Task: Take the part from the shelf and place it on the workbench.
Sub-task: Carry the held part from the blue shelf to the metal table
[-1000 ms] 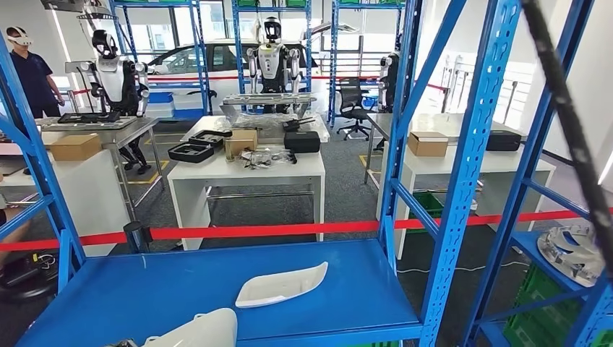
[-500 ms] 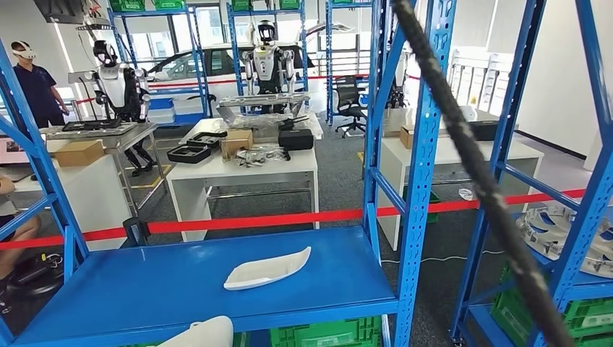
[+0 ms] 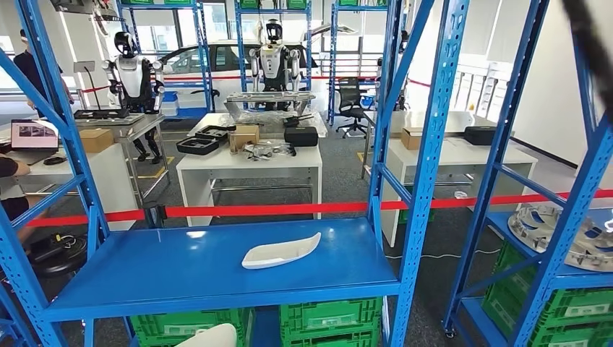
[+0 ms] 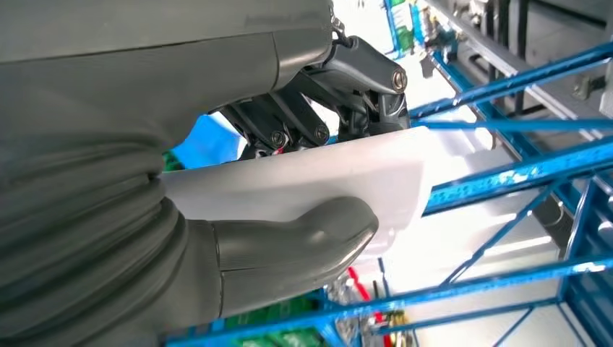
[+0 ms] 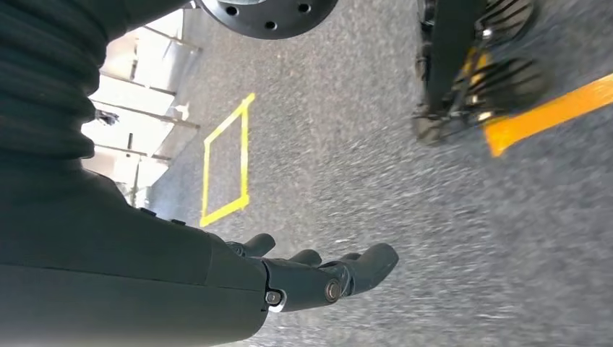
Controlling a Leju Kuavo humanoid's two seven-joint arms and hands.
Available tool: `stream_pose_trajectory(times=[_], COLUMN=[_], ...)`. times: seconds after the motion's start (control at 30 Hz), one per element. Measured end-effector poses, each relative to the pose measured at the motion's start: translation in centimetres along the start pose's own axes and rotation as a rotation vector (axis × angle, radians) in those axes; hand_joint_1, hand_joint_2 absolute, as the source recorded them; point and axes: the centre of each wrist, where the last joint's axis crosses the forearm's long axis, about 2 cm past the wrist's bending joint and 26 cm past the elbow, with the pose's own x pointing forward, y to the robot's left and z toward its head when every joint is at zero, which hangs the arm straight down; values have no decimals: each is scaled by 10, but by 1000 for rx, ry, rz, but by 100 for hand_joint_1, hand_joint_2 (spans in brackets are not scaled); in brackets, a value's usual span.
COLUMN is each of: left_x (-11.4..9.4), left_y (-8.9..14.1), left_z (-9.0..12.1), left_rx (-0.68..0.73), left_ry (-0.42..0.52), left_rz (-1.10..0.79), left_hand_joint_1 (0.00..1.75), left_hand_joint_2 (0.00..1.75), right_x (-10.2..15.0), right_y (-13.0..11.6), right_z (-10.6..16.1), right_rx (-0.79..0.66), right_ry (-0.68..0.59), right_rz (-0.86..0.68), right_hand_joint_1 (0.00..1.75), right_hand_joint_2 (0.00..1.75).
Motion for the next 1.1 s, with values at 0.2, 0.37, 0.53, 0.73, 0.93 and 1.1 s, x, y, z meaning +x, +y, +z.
stream_pose_trajectory(times=[0.2,0.37,0.53,0.73,0.93,1.1], left_x=[-9,-14,-19,-24,-31,-29], left_y=[2,2,3,7,3,6], left_z=[-20,-22,-23,-44,-50,-41], left_rx=[-66,-77,-86,-148,-169,-159], left_ry=[-27,-15,-14,-45,-47,-14], left_rz=[74,93,129,194,249,231], left_hand_joint_1=[175,175,175,175,175,175], left_hand_joint_2=[175,175,175,175,175,175], right_x=[9,7,6,7,4,4], right_y=[6,14,15,27,38,39], right_z=[2,3,3,4,5,6], right_rx=[-10,0,-1,-12,-4,10], right_ry=[-10,-3,3,38,42,22], right_rz=[-69,-84,-108,-163,-173,-138], right_hand_joint_1=[0,0,0,0,0,0], right_hand_joint_2=[175,175,175,175,175,175])
